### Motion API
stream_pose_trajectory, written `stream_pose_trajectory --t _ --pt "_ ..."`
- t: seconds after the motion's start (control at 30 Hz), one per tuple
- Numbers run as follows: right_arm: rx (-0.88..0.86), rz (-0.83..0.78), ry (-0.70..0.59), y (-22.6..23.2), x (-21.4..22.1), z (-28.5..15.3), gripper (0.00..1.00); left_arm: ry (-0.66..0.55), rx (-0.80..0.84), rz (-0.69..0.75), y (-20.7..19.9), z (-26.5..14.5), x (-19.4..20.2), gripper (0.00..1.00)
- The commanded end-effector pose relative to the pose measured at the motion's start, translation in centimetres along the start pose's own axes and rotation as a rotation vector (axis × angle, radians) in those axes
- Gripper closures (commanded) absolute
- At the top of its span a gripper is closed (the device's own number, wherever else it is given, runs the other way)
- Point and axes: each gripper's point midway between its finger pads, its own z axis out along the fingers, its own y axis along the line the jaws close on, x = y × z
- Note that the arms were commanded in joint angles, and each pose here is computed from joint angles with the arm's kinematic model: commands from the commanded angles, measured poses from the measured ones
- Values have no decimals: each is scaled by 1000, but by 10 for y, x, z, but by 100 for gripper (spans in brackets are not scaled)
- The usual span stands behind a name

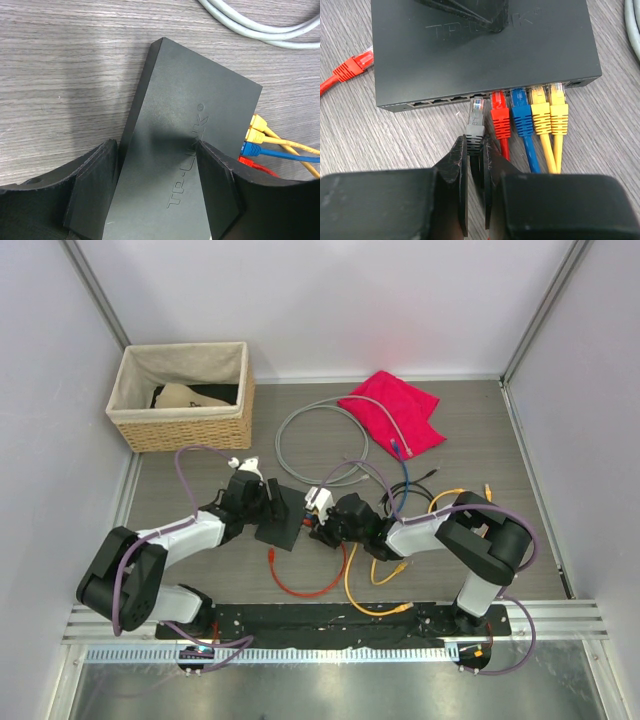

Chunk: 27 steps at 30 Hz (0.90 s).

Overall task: Insert the plug into the switch port
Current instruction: Insert the connector into the switch port.

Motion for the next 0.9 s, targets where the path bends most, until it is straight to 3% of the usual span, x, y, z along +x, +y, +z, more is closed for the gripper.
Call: stream_pose_trajectory --t 0.0,0.87 --pt "-7 32 -119 1 -31 3 99 59 -19 -3 6 2 14 31" --pt "-46 49 -165 6 -32 11 99 114 59 -16 -7 3 26 31"
